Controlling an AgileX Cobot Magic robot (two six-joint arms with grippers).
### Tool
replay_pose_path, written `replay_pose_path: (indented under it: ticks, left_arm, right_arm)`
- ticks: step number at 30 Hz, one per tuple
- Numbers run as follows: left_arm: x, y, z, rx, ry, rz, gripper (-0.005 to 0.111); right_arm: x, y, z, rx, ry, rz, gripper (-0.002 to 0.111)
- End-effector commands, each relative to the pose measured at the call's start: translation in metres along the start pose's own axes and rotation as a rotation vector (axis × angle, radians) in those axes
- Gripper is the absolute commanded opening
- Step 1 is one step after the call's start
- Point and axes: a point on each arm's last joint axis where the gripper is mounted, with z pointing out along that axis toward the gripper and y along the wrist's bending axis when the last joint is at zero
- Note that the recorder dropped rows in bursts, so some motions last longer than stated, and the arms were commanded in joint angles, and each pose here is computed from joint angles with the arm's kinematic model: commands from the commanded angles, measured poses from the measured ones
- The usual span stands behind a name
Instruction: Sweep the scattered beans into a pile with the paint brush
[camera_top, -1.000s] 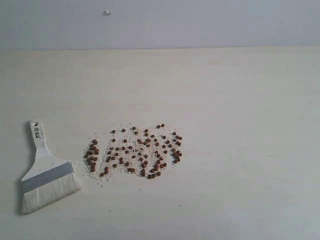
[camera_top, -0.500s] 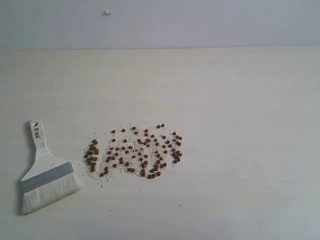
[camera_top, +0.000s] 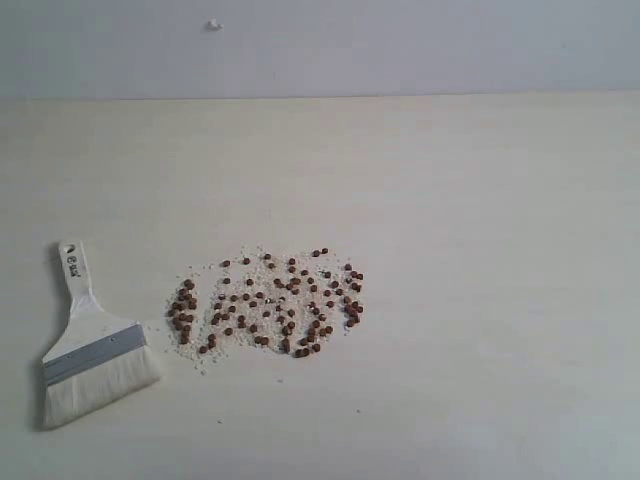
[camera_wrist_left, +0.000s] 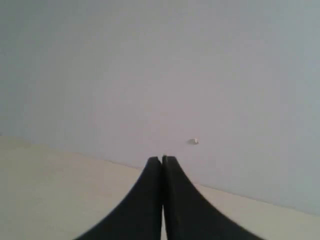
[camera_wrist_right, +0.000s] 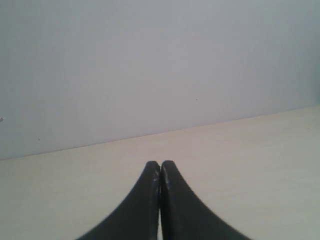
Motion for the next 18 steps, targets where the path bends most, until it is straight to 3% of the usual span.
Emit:
replay_pose_path:
  ticks: [1, 3, 5, 9, 12, 14, 15, 18]
  left_arm:
    - [-0.025, 0.014, 0.052, -0.252, 0.253, 0.001, 0.000]
    - [-0.024, 0.024, 0.079, -0.400, 0.431, 0.026, 0.000]
    - [-0.020, 0.021, 0.108, -0.399, 0.581, 0.151, 0.000]
    - [-0.003, 0.019, 0.152, -0.419, 0.912, 0.202, 0.000]
    - [0.005, 0.014, 0.167, -0.386, 1.086, 0.158, 0.000]
    - [0.015, 0.010, 0.175, -0.370, 1.177, 0.070, 0.000]
    - [0.021, 0.007, 0.179, -0.357, 1.194, 0.014, 0.000]
    - [0.035, -0.005, 0.181, -0.296, 1.206, -0.003, 0.000]
  right_arm:
    - [0.000, 0.000, 0.000, -0.003, -0.013, 0.003, 0.000]
    - [0.000, 0.000, 0.000, -0.003, -0.013, 0.003, 0.000]
    - [0.000, 0.000, 0.000, -0.003, -0.013, 0.003, 0.000]
    - [0.000, 0.000, 0.000, -0.003, -0.013, 0.003, 0.000]
    - [0.000, 0.000, 0.000, -0.003, -0.013, 0.003, 0.000]
    - [0.000, 0.000, 0.000, -0.003, -0.013, 0.003, 0.000]
    - [0.000, 0.000, 0.000, -0.003, -0.013, 0.003, 0.000]
    - [0.000, 0.000, 0.000, -0.003, -0.013, 0.003, 0.000]
